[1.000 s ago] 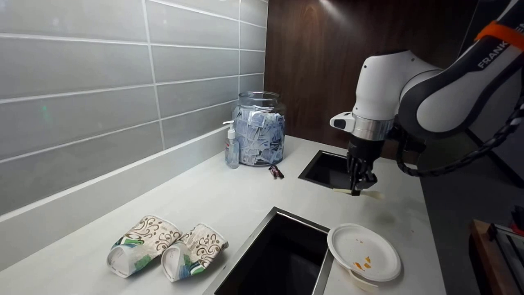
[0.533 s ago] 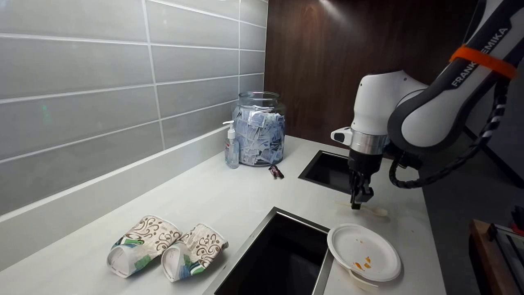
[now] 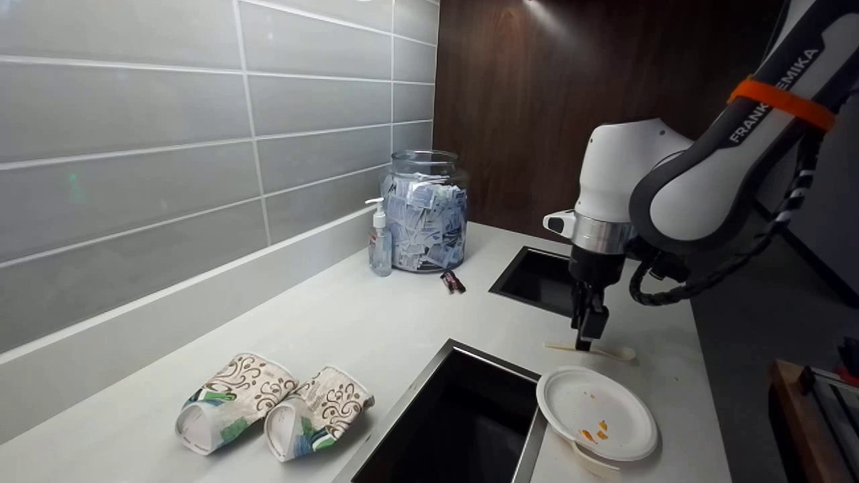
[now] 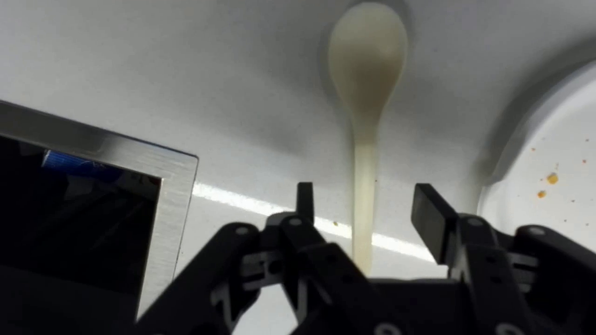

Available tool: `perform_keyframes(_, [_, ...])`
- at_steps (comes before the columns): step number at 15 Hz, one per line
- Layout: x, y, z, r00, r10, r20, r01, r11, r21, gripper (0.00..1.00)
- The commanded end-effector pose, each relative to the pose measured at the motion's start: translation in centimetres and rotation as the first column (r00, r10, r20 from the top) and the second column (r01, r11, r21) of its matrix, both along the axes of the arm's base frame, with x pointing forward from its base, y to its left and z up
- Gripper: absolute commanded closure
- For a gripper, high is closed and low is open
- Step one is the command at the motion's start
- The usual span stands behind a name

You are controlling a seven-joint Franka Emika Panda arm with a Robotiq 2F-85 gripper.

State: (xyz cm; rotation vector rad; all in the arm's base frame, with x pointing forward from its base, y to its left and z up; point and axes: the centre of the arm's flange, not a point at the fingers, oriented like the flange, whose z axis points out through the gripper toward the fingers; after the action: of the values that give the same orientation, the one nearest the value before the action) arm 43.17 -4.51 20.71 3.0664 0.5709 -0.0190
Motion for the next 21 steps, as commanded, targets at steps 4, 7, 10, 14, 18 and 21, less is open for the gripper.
perform_keyframes(4, [-0.5,0.7,2.5,0.981,-0.188,0.038,0.188,0.982,0.018,0.0])
perform_keyframes(7, [-0.6,1.4,3.5,0.968,-0.247,0.051,0.246,0.969,0.025,0.0])
perform_keyframes(10, [-0.7,2.6,4.4,0.956,-0.287,0.055,0.286,0.958,0.028,0.0])
perform_keyframes(14, [-1.6,4.0,5.9,0.948,-0.314,0.047,0.314,0.949,0.02,0.0])
perform_keyframes(18, [-2.7,4.4,7.5,0.945,-0.326,0.032,0.326,0.945,0.007,0.0])
perform_keyframes(21, [-3.6,4.7,8.9,0.946,-0.323,0.025,0.323,0.946,-0.007,0.0])
